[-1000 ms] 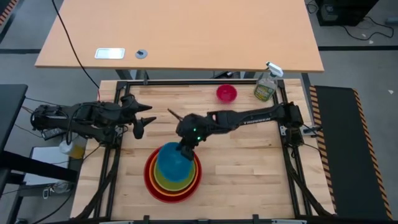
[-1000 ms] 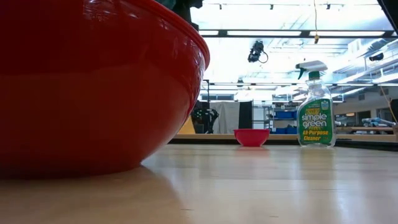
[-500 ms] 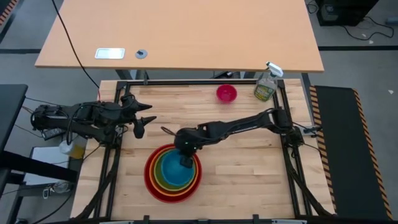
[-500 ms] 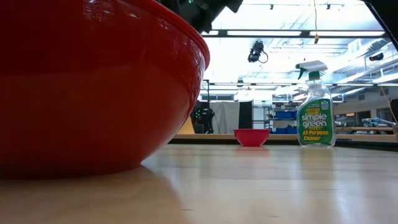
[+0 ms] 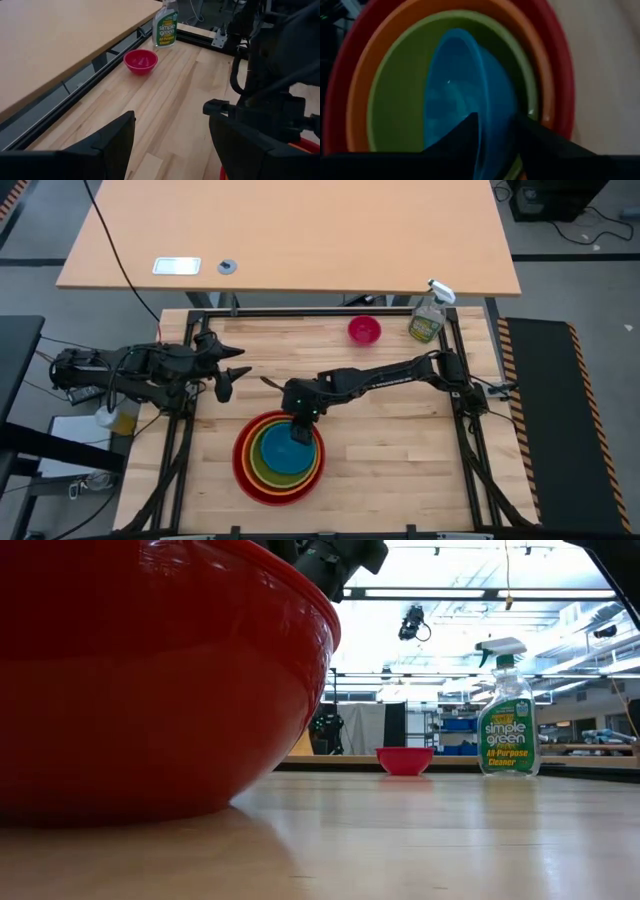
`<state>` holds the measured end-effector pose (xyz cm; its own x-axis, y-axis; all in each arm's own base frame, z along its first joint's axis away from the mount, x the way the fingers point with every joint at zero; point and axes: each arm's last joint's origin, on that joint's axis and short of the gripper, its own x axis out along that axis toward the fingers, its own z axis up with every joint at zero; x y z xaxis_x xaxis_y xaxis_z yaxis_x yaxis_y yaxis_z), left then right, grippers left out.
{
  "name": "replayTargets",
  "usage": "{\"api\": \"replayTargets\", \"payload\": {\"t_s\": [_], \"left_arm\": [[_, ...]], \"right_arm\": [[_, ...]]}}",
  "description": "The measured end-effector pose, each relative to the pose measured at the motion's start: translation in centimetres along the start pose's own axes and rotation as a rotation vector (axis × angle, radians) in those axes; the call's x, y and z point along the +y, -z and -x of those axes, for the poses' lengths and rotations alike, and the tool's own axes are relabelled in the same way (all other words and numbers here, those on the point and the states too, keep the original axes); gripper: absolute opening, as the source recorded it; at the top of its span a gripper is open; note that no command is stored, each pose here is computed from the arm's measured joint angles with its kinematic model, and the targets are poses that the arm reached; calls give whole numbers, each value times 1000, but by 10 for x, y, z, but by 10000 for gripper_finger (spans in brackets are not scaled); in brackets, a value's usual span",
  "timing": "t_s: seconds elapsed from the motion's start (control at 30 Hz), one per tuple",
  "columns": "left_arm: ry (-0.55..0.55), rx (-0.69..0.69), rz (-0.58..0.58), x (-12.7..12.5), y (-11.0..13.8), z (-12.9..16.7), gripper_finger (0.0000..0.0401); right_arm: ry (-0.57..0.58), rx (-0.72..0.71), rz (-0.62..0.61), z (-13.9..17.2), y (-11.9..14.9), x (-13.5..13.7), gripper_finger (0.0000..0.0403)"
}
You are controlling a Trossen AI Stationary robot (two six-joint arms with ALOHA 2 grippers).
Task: Nest bowls inside each other
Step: Stack the small blue bowl on top of the medium green bowl
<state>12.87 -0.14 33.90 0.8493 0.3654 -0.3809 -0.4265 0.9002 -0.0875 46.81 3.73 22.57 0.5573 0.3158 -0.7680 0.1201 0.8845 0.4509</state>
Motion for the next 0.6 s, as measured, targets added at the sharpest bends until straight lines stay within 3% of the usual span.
{"api": "replayTargets", "payload": {"t_s": [0.23,0.5,0.6], "left_arm": [[0,0,0,0,0,0,259],[0,1,-1,0,0,0,259],[-3,10,-6,-1,0,-2,259]], "right_arm": [[53,-73,-35,49,-13,-6,153],[455,-48,-137,120,-1,-30,153],[407,25,-169,126,4,-49,153]]}}
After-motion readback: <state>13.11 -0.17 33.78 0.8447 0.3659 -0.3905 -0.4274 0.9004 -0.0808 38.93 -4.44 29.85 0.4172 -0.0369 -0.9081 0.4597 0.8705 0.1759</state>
